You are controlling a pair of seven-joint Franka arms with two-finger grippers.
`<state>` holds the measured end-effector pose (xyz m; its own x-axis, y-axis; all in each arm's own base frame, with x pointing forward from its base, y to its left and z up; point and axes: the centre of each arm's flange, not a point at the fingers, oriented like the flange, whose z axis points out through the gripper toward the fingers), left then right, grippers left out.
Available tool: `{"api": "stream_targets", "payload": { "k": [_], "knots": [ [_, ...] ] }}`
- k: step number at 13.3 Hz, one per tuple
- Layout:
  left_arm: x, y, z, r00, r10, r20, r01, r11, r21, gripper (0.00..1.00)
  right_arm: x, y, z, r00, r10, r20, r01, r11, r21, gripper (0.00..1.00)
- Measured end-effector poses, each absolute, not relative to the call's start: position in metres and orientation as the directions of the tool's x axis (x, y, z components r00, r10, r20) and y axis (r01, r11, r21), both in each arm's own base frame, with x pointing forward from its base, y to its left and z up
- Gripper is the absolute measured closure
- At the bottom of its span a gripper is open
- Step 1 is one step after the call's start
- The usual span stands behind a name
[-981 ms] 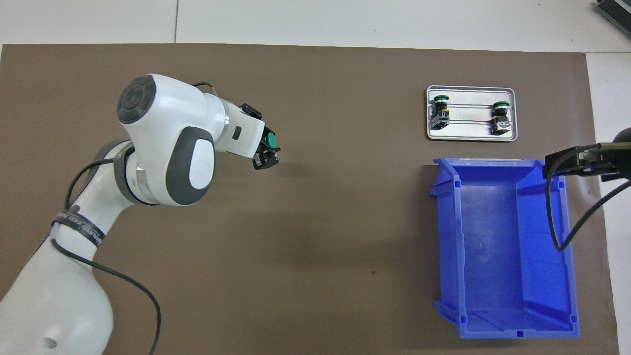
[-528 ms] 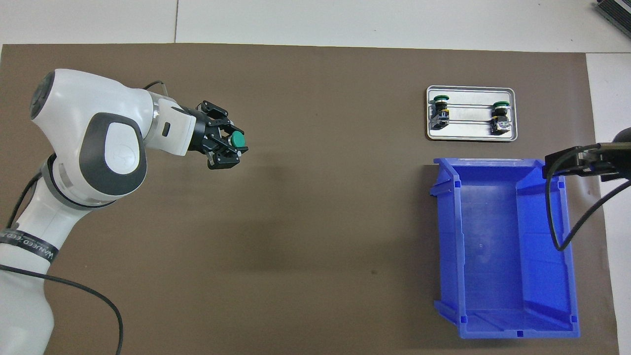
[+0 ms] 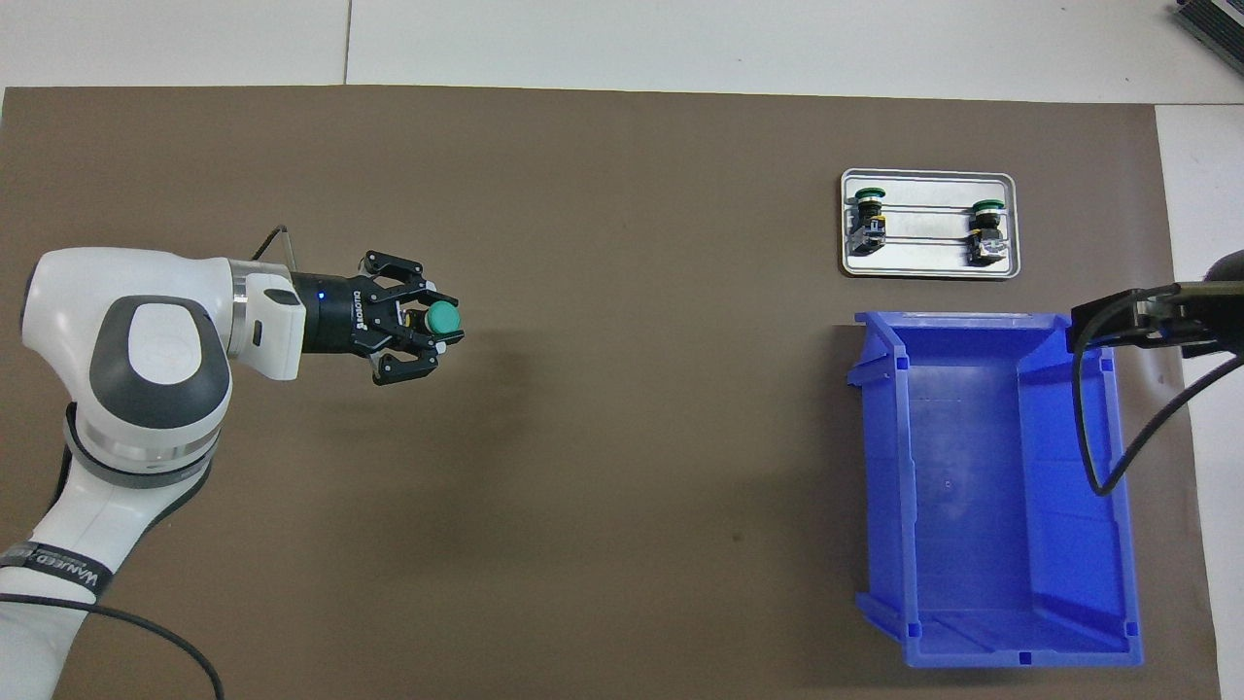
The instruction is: Place and press button with both arms
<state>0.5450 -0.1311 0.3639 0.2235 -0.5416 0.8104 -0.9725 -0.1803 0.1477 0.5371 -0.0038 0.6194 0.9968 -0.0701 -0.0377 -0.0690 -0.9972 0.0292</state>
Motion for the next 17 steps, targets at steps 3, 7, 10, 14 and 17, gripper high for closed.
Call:
{"api": "stream_targets", "payload": {
  "k": [3, 7, 10, 14, 17],
  "knots": [
    [0.516, -0.131, 0.334, 0.216, -0.429, 0.877, -0.969, -0.204, 0.139, 0.6, 0.537, -0.004, 0.619, 0.997, -0.07, -0.038, -0.069, -0.997, 0.029, 0.0],
    [0.49, -0.141, 0.293, 0.196, -0.302, 0.933, -0.965, -0.227, 0.129, 0.6, 0.537, -0.004, 0.619, 0.997, -0.07, -0.038, -0.069, -0.997, 0.029, 0.0],
    [0.486, -0.143, 0.286, 0.16, -0.283, 0.946, -0.97, -0.221, 0.098, 0.6, 0.537, -0.004, 0.619, 0.997, -0.07, -0.038, -0.069, -0.997, 0.029, 0.0],
    [0.476, -0.165, 0.261, 0.143, -0.21, 0.967, -0.965, -0.246, 0.089, 0.6, 0.537, -0.004, 0.619, 0.997, -0.07, -0.038, -0.069, -0.997, 0.029, 0.0],
    [0.472, -0.18, 0.258, 0.139, -0.176, 0.974, -0.965, -0.247, 0.093, 0.6, 0.537, -0.004, 0.619, 0.997, -0.07, -0.038, -0.069, -0.997, 0.029, 0.0]
  ]
}}
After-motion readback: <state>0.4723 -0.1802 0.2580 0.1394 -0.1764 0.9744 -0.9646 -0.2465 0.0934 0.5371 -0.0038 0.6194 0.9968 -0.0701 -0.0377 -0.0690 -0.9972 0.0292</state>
